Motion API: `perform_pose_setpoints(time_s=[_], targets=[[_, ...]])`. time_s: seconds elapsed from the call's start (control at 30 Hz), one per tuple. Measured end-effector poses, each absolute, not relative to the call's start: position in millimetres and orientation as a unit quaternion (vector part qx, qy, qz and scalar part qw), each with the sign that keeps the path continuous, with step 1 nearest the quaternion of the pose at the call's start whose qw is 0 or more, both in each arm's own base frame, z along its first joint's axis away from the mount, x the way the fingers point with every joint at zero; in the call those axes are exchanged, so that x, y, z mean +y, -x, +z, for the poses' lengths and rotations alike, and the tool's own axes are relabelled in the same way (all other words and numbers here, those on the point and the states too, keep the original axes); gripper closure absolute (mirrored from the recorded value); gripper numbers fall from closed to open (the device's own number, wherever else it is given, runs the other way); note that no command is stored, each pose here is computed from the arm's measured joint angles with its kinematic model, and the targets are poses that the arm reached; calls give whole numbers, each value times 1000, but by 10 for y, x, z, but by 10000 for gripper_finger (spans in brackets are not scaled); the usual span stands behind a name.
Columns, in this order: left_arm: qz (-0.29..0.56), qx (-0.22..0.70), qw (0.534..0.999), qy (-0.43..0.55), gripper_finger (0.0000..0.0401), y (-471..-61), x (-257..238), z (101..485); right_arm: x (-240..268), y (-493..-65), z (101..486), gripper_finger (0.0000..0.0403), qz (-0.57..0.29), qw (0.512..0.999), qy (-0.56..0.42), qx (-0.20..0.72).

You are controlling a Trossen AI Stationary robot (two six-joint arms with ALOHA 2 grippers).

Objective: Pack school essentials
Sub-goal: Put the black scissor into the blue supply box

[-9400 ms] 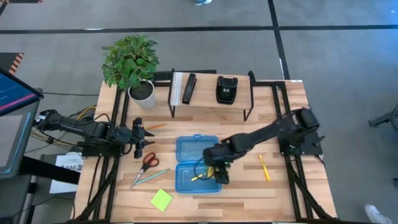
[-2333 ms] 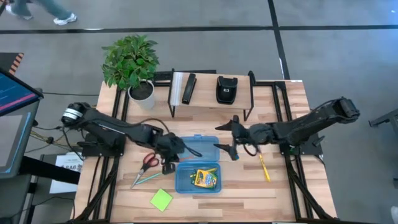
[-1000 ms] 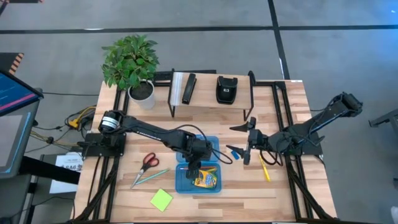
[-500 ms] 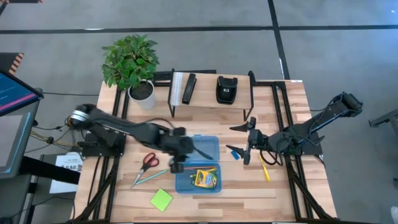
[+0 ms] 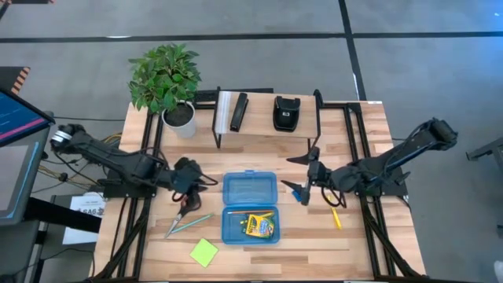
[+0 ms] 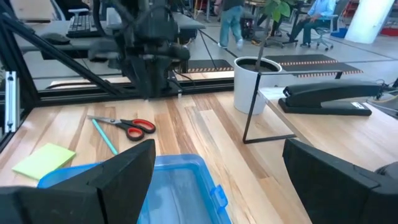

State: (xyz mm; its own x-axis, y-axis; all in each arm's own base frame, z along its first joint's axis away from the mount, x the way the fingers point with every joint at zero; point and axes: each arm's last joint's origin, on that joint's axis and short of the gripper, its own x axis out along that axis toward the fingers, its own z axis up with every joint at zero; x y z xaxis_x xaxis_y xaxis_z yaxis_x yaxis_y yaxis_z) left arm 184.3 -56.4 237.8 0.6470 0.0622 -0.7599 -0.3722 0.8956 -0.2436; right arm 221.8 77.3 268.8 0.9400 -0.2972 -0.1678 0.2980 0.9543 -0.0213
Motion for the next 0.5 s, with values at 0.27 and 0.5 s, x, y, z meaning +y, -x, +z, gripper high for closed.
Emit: perform_pose_setpoints(time_s=[0.27,0.5], targets=[[156,450,852,219,303,-1641,-570,2084,759,-2266,2656,30,-156,984,-1,87],[168,474,834,228,274,-1567,-594,2002,760,-2266,2655,30,-155,984,-1,88]])
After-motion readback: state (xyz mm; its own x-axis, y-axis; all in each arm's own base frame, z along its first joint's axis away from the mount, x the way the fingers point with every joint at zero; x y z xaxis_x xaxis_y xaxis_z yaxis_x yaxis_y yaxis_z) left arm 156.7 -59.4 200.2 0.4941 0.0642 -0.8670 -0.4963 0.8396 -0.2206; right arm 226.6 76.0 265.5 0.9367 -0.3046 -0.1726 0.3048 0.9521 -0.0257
